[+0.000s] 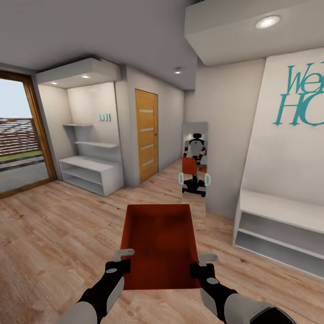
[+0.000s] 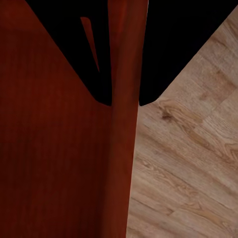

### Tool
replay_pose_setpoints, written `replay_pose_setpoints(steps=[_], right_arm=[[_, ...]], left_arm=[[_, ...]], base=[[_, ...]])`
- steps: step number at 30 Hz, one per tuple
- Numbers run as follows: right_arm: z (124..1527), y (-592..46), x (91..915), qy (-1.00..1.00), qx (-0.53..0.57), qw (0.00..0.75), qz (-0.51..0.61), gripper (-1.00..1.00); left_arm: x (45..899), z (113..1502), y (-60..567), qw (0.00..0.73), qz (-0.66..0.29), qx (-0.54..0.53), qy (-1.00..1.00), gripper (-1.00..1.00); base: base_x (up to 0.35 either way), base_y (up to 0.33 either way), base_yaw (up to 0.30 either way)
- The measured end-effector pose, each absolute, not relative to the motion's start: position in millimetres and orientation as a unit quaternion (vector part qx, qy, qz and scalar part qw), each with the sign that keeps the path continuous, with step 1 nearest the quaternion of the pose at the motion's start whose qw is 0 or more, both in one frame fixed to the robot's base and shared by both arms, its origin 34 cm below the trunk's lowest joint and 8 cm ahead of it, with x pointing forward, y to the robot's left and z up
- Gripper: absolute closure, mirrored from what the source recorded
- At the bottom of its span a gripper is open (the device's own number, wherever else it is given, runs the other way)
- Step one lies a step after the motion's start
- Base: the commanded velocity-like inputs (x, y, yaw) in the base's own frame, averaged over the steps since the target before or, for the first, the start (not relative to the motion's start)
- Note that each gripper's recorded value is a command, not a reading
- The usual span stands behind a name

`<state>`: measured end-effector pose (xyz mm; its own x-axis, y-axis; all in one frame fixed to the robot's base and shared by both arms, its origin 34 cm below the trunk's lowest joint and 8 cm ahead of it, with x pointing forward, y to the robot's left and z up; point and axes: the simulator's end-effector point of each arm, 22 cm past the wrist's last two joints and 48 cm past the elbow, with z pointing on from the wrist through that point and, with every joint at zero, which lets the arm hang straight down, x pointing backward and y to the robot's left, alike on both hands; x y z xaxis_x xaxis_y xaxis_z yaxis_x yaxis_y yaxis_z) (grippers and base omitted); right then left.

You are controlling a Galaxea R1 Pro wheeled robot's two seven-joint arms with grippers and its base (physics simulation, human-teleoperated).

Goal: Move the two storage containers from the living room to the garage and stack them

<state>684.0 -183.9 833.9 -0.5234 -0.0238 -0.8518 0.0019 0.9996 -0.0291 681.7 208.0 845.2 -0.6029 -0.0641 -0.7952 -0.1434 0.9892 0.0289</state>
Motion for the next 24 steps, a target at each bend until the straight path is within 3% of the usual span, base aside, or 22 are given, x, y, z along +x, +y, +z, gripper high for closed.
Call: replay_pose_setpoints(steps=[24], right_arm=[[833.8, -183.9, 684.0, 0.873, -0.006, 0.488, -0.013, 1.00]], left_arm=[[681.8, 845.3, 207.9, 0.442, 0.045, -0.058, 0.894, 1.00]], base=[[0.322, 0.000, 0.003]])
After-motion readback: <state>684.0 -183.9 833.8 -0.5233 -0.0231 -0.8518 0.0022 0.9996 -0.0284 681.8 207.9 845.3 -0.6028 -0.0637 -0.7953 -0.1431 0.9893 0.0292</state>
